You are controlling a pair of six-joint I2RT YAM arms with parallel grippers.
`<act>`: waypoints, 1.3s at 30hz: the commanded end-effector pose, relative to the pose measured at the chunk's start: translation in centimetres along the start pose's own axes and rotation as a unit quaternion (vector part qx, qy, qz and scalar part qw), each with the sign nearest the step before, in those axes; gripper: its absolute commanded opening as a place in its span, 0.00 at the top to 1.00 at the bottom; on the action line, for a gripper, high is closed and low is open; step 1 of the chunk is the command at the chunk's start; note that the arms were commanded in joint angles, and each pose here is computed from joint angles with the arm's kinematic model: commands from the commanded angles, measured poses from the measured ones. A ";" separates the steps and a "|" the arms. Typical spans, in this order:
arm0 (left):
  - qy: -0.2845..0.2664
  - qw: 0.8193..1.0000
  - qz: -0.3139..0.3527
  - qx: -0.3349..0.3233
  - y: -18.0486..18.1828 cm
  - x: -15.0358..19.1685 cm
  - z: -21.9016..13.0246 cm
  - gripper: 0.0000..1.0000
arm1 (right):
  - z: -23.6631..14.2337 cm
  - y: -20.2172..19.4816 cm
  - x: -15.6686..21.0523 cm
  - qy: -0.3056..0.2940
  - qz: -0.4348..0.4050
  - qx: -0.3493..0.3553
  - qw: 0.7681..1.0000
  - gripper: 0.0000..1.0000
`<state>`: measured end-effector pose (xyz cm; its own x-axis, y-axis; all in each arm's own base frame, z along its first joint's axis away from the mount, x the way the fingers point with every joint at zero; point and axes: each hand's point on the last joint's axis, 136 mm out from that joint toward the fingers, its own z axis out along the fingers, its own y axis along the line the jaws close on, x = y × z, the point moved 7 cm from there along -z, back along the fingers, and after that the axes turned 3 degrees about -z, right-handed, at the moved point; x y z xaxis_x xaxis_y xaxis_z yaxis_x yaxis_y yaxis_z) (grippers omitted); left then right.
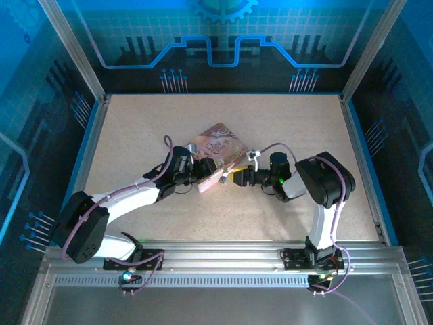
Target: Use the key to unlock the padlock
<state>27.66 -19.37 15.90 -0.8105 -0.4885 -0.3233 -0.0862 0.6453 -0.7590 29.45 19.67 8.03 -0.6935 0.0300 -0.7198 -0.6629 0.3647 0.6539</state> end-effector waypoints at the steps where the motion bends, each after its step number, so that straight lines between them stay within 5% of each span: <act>1: 0.053 0.990 -0.023 -0.127 5.6 2.3 0.1 0.47 | 0.8 0.3 0.3 0.011 -0.021 -0.021 0.999 0.37; 19: 0.048 0.991 -0.027 -0.122 5.4 2.2 0.0 0.47 | 3.3 0.3 -0.4 0.016 -0.033 -0.058 0.998 0.40; 39: 0.046 0.991 -0.030 -0.124 5.6 2.3 -0.1 0.47 | 3.2 0.2 -0.2 0.026 -0.032 -0.057 0.998 0.66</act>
<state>27.76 -19.20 15.89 -0.8086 -0.4927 -0.3216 -0.0905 0.6442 -0.7595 30.45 22.31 7.22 -0.6863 -0.0200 -0.7271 -0.7000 0.2895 0.6528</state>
